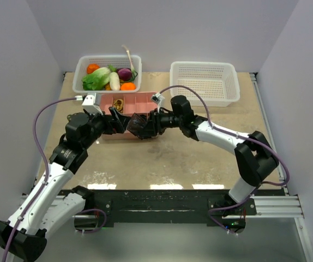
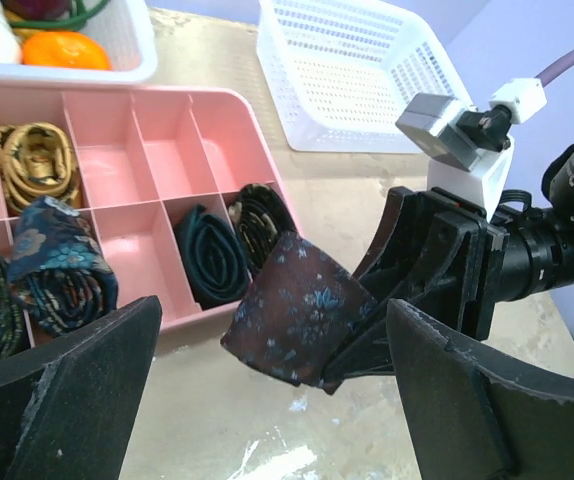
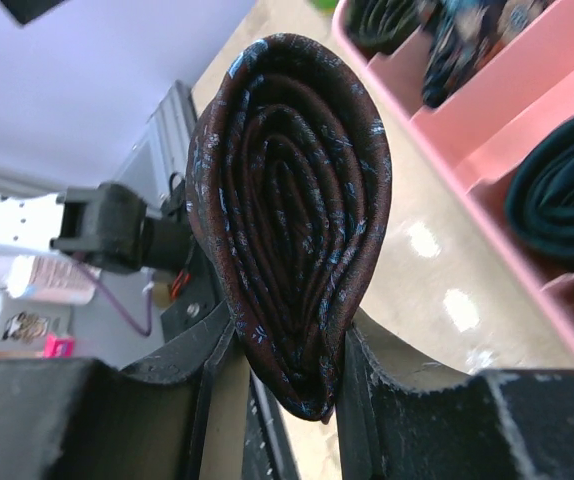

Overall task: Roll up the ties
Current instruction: Place the tie in the storage box.

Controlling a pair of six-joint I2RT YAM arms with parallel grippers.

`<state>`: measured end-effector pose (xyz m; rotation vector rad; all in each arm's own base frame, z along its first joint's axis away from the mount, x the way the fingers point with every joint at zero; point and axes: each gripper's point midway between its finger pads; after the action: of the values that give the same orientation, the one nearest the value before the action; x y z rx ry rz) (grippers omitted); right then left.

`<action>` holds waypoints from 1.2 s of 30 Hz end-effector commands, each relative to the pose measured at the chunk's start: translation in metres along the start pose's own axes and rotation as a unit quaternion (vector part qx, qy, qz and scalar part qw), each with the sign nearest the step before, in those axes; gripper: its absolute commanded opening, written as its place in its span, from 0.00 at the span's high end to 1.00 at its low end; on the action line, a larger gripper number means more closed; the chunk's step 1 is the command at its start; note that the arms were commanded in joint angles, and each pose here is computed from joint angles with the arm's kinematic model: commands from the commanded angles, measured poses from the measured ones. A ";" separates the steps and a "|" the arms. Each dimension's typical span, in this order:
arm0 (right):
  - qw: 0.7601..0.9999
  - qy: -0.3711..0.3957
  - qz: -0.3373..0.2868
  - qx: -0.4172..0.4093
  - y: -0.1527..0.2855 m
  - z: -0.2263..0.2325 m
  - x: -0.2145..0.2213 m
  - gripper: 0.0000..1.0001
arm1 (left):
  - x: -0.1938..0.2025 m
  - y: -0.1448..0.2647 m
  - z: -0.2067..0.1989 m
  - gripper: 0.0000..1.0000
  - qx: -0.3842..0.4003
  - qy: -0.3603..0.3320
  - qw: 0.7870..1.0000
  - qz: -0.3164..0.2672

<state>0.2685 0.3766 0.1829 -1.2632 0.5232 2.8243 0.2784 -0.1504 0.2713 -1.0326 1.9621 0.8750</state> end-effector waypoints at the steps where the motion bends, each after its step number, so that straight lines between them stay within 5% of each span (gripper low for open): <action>1: 0.999 0.029 -0.014 0.031 -0.012 -0.015 -0.024 1.00 | -0.016 0.004 0.005 0.00 -0.027 -0.019 0.999 -0.019; 17: 0.985 0.003 -0.071 0.158 -0.065 -0.091 -0.097 1.00 | 0.027 -0.001 0.028 0.00 -0.043 -0.018 0.999 0.019; 28: 0.928 -0.026 -0.113 0.355 -0.039 -0.156 -0.122 1.00 | 0.031 -0.003 0.040 0.00 -0.075 -0.007 0.997 0.020; 36: 0.913 -0.040 -0.121 0.387 -0.037 -0.171 -0.122 1.00 | 0.035 -0.004 0.047 0.00 -0.091 -0.004 0.995 0.031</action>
<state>0.4606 0.3809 0.1365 -0.9760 1.2293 2.1743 0.2787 -0.1296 0.2167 -1.0445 1.9527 1.0976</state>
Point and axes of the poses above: each gripper's point midway between its finger pads, its own y axis back along the fingers, its own z axis along the line the jaws close on, x = y × z, and after that the axes turned 3 degrees about y, right-handed
